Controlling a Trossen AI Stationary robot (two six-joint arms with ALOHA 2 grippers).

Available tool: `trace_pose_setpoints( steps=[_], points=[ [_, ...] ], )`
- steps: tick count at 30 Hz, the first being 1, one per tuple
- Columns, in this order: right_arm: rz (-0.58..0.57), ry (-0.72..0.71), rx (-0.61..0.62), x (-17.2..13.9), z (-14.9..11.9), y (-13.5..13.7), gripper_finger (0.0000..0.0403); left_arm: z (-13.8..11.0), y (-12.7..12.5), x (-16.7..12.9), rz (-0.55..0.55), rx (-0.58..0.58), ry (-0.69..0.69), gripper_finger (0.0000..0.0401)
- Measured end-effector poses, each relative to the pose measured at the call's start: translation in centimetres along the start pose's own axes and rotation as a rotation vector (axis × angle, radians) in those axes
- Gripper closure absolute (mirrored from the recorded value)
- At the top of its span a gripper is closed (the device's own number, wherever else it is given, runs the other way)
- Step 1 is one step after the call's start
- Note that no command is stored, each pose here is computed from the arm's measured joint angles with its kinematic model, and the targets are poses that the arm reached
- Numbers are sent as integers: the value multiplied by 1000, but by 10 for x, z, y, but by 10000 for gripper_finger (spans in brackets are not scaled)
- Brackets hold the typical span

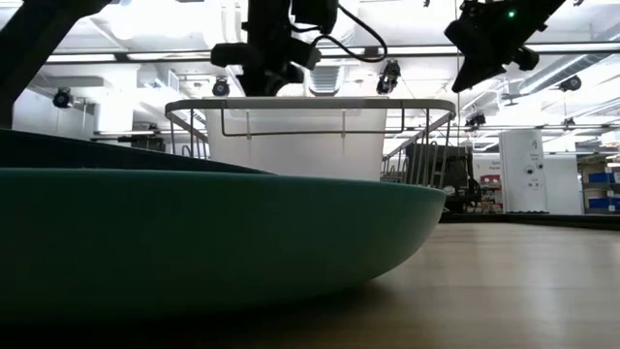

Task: Sort dishes
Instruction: Put the pink plate in the dishwasher rack

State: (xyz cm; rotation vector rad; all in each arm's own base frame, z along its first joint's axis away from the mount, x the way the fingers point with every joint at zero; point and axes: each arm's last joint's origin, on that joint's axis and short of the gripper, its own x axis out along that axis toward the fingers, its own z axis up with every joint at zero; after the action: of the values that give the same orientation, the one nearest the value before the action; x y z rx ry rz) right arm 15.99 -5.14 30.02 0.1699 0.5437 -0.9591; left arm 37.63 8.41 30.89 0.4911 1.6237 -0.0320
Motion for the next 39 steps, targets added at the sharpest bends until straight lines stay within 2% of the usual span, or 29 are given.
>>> trace_pose_setpoints(
  steps=[13, 19, 28, 34, 39],
  points=[
    [58, -1, 23, 1, 2, 3, 403, -1, -6, 15, -11, 48, 73, 401],
    [70, 7, 27, 1, 2, 4, 403, -2, -7, 10, 7, 156, 69, 401],
    [74, 8, 21, 1, 2, 4, 403, -16, -7, 6, 183, 279, 219, 401],
    [74, 8, 15, 1, 2, 4, 403, -29, -13, 20, 367, 400, 473, 401],
    [73, 9, 15, 1, 1, 4, 403, -37, -22, 32, 364, 475, 557, 401]
  ],
)
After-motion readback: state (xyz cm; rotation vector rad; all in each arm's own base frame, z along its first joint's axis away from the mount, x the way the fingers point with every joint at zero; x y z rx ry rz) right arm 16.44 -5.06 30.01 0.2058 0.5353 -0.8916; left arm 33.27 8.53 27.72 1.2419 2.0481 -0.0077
